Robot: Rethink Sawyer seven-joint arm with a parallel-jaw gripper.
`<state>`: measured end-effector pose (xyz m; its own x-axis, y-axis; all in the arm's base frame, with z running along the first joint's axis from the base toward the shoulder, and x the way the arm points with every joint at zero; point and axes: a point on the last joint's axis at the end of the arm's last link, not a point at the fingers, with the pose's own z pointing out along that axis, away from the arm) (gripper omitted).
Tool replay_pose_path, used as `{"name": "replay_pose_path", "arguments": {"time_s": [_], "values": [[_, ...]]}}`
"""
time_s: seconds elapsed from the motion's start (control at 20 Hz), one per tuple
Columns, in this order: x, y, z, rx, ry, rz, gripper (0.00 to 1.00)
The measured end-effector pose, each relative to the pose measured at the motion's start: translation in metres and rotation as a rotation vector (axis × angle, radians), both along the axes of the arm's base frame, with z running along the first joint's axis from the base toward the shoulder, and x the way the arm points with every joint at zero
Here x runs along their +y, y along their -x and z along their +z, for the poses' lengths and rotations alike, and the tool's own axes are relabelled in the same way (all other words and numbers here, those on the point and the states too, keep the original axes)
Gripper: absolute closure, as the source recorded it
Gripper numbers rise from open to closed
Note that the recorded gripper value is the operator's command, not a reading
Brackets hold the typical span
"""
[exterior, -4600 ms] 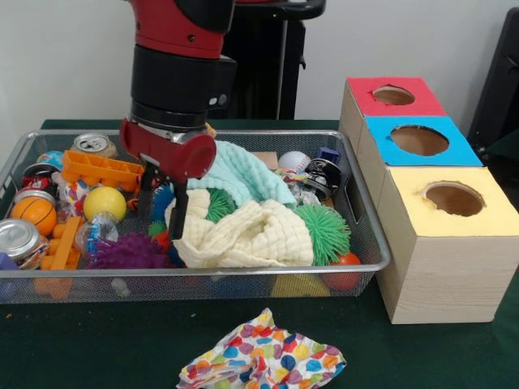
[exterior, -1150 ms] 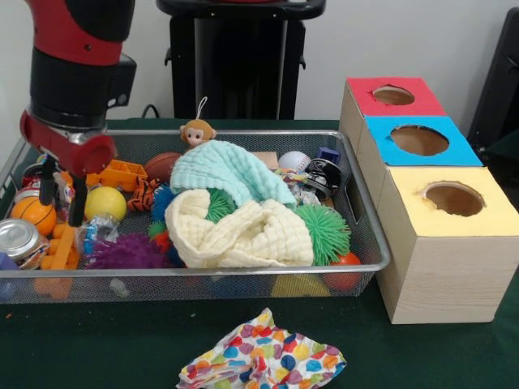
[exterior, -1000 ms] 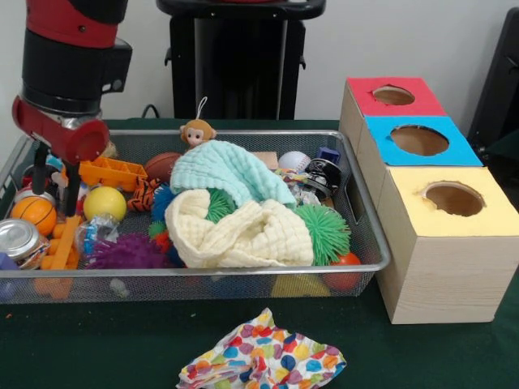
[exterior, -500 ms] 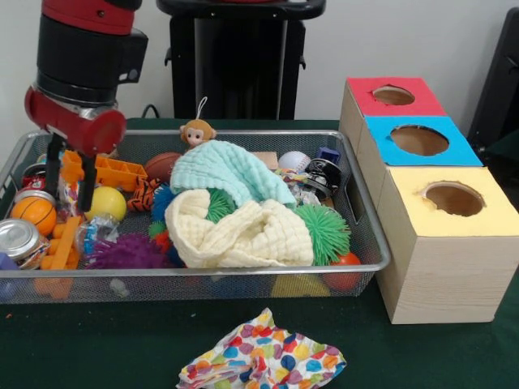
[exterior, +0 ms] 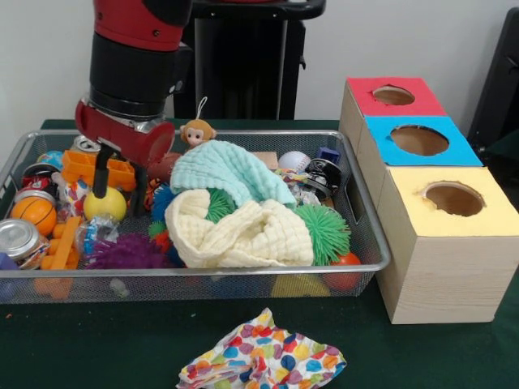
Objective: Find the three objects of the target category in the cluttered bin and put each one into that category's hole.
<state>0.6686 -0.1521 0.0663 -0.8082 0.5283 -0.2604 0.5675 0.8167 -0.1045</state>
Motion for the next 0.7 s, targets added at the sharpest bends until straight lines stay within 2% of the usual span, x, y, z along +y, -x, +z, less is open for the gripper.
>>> {"name": "replay_pose_path", "arguments": {"time_s": [0.2,0.7], "values": [[0.005,0.011,-0.011,0.023,-0.009,0.002,0.0],[0.008,0.026,-0.039,0.055,-0.023,0.0,0.0]]}}
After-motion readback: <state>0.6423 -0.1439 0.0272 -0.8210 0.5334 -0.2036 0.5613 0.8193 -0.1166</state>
